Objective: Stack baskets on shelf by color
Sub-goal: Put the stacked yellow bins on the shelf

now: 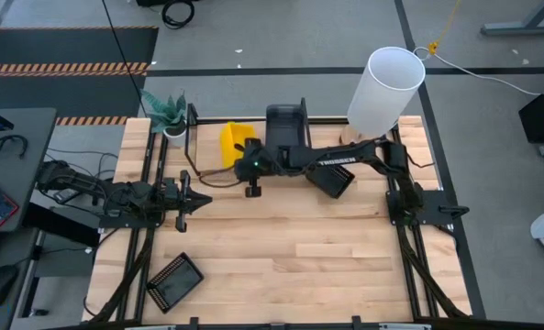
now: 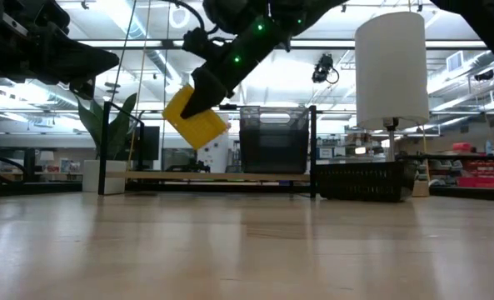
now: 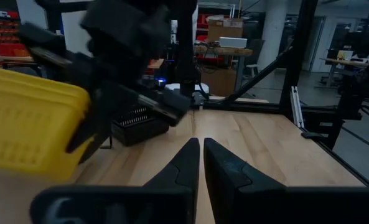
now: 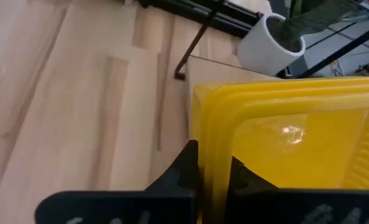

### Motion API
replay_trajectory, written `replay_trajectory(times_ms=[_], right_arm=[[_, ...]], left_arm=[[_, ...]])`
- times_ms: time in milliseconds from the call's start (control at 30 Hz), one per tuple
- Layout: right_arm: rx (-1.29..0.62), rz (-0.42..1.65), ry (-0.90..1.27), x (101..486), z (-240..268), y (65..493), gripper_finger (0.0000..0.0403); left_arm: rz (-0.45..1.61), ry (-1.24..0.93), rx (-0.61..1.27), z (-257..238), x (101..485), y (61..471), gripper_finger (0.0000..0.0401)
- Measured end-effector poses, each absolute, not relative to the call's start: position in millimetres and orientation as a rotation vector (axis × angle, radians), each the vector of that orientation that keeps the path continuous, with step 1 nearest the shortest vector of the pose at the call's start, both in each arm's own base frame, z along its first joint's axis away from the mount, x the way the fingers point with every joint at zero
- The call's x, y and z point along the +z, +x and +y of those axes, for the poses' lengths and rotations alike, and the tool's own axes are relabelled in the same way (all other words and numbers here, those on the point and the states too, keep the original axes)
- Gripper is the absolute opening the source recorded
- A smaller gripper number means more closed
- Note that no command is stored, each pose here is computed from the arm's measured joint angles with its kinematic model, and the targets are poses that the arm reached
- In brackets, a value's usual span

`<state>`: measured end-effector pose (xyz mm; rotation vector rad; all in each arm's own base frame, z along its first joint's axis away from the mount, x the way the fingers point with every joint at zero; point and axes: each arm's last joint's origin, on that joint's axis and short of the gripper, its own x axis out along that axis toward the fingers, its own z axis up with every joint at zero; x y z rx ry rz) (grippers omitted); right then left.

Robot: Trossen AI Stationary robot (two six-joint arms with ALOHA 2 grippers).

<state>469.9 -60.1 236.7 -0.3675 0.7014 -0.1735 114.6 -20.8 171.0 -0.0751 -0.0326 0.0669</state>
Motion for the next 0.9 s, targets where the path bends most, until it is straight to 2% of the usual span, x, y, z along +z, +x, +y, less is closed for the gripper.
replay_trajectory(times_ms=[267,733,900], right_arm=[[-0.193,0.701,-0.340,228,-84,465,0.0017],[-0.192,0.737,-0.286,209,-89,458,0.0023],[-0.201,0.752,-0.267,205,-91,456,0.0051]], left_arm=[[-0.033,-0.075,0.067,-21,171,115,0.0039],[-0.033,-0.075,0.067,-21,171,115,0.0034],[-0.033,-0.075,0.067,-21,171,115,0.0039]])
